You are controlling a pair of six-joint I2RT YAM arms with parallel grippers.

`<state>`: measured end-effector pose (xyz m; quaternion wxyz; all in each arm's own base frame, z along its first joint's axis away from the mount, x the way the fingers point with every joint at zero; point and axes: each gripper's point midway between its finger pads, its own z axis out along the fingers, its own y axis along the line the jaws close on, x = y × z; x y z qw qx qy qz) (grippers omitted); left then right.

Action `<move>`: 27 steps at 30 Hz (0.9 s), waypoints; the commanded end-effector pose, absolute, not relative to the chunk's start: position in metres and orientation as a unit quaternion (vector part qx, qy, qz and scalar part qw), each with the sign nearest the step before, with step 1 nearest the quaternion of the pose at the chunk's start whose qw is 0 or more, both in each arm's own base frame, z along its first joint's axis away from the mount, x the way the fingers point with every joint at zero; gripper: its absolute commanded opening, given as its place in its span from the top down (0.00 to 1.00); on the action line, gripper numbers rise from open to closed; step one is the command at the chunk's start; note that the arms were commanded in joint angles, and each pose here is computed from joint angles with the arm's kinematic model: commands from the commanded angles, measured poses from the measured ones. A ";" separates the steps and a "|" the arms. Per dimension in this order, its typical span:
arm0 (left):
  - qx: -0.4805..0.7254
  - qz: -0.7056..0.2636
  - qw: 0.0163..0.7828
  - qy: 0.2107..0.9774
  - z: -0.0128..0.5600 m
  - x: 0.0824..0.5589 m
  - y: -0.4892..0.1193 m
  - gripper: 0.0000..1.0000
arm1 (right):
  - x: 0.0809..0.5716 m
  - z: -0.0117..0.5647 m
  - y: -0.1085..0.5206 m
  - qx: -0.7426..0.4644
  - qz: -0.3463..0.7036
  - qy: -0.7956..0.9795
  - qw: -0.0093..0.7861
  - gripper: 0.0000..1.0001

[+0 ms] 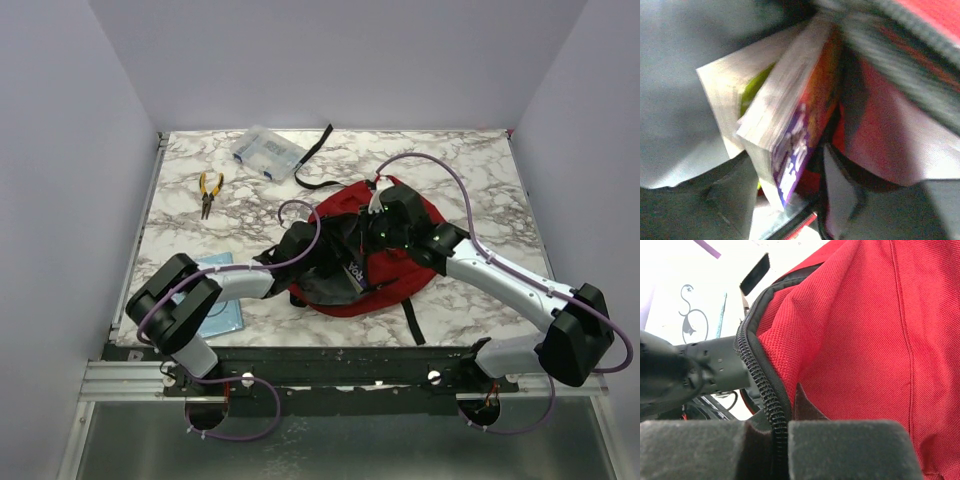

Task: Pack the student bag
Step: Place the book in the student bag.

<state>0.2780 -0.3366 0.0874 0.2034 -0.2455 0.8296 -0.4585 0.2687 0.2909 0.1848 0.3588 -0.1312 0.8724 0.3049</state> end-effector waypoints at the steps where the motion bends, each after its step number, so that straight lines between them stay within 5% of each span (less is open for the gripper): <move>1: -0.139 -0.487 0.247 0.826 0.135 0.267 -0.336 0.40 | 0.265 0.191 0.296 -0.139 0.328 0.862 0.361 1.00; 5: -0.118 -0.470 0.238 0.842 0.129 0.250 -0.317 0.26 | 0.269 0.184 0.287 -0.137 0.310 0.868 0.363 1.00; 11: -0.097 -0.465 0.233 0.848 0.119 0.239 -0.286 0.24 | 0.267 0.181 0.280 -0.133 0.310 0.869 0.361 1.00; 17: -0.051 -0.449 0.316 0.834 0.152 0.230 -0.240 0.21 | 0.253 0.174 0.287 -0.146 0.338 0.869 0.330 0.99; 27: -0.133 -0.229 0.408 0.874 0.178 0.229 -0.090 0.08 | 0.235 0.162 0.326 -0.185 0.377 0.859 0.292 0.56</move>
